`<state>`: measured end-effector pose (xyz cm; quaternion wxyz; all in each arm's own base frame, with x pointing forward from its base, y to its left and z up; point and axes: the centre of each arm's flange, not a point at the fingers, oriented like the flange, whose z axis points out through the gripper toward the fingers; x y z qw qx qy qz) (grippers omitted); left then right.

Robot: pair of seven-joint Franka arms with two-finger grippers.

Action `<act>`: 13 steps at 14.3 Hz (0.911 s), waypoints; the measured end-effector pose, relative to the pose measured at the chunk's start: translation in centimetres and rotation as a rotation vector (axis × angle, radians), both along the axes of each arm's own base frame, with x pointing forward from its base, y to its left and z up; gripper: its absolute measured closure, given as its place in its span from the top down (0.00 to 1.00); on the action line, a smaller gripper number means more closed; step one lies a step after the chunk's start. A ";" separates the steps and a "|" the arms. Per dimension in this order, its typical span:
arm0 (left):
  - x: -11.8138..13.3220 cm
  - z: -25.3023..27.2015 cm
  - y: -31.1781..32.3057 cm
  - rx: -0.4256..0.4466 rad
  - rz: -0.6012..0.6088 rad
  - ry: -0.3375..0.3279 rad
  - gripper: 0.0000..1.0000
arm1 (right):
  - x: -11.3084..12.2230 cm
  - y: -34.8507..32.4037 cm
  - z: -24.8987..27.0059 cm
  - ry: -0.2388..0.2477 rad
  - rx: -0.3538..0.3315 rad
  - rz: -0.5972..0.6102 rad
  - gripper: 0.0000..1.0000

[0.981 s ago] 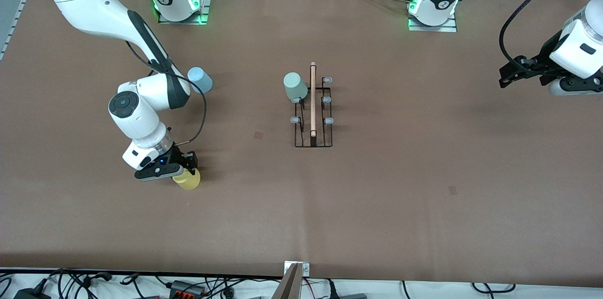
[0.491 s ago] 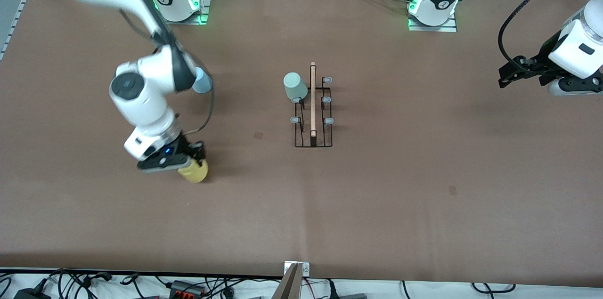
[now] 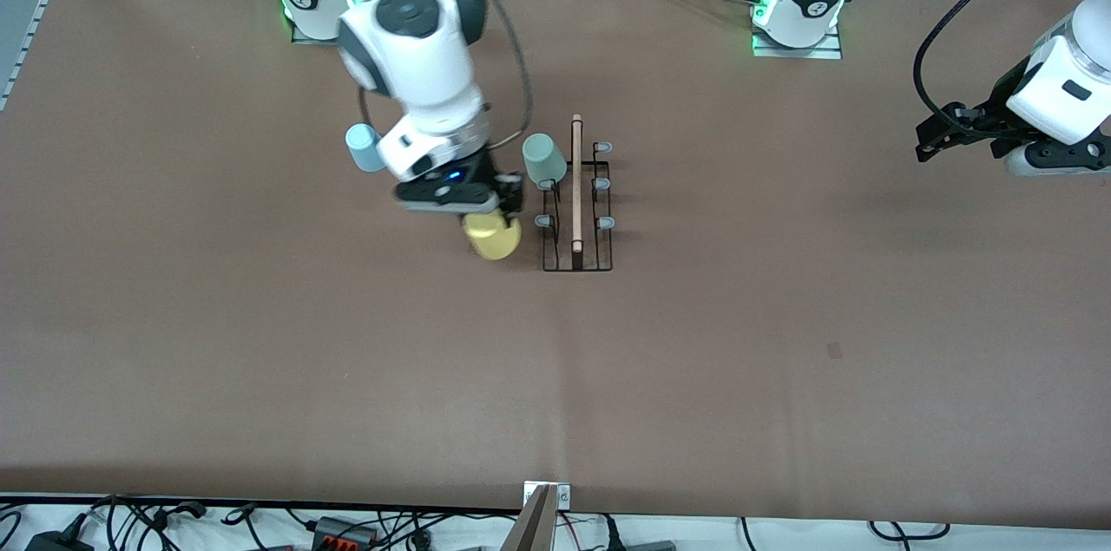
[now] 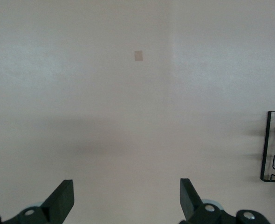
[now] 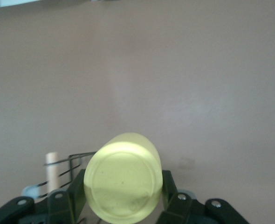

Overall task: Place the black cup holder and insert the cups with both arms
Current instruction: 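Carry the yellow cup to the holder and lower it onto a peg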

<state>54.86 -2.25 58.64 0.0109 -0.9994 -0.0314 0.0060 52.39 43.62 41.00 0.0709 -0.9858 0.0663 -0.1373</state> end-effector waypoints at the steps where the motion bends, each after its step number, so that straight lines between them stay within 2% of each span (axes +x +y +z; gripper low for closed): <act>1: 0.0 0.0 0.0 0.000 0.000 0.000 1.00 | -0.6 1.2 -0.7 0.012 0.005 -0.010 0.67; 5: 0.0 0.0 0.0 0.000 0.000 0.000 1.00 | -2.7 4.5 -4.5 0.055 -0.015 0.011 0.67; 9: 0.0 0.0 0.0 0.000 0.000 0.000 1.00 | -2.5 4.6 -7.3 0.082 -0.038 0.012 0.67; 13: 0.0 0.0 0.0 0.000 0.000 0.000 1.00 | -1.9 4.8 -7.6 0.069 -0.022 0.010 0.99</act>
